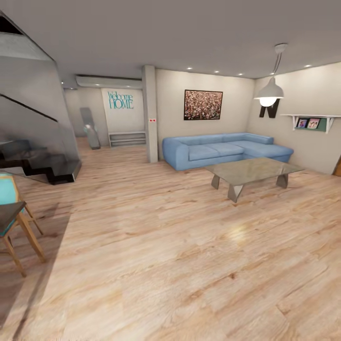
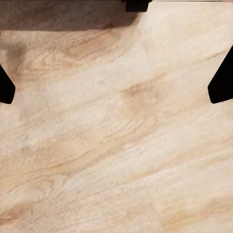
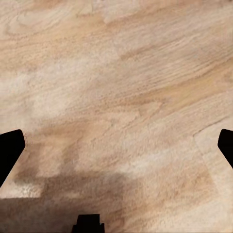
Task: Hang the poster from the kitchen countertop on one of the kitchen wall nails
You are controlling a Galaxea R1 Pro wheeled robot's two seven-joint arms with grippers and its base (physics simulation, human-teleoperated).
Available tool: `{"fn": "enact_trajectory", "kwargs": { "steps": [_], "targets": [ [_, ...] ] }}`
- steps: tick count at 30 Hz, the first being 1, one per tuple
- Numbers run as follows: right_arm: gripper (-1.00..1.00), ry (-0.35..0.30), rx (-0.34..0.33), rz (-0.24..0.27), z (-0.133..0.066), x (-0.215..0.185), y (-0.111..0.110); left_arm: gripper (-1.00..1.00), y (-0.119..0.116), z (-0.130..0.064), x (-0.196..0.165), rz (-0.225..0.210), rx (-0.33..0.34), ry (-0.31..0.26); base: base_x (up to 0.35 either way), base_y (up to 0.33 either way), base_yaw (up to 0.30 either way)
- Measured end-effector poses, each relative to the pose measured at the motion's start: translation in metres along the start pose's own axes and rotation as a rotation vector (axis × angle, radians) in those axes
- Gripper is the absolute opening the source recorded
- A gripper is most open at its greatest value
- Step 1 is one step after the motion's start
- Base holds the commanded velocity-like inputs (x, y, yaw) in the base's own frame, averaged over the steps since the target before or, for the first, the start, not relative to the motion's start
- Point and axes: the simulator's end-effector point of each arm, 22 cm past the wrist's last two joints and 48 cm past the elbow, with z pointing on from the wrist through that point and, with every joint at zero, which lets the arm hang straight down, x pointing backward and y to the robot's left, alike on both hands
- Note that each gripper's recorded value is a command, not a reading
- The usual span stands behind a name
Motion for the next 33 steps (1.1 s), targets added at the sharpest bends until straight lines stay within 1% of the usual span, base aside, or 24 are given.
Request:
{"fn": "enact_trajectory", "kwargs": {
  "steps": [33],
  "targets": [
    [1.0,-0.001,-0.001,-0.002,0.0,-0.0001,0.0004,1.0,0.0007,0.0,0.0008,0.0,-0.002,0.002,0.0,0.0,0.282]
  ]
}}
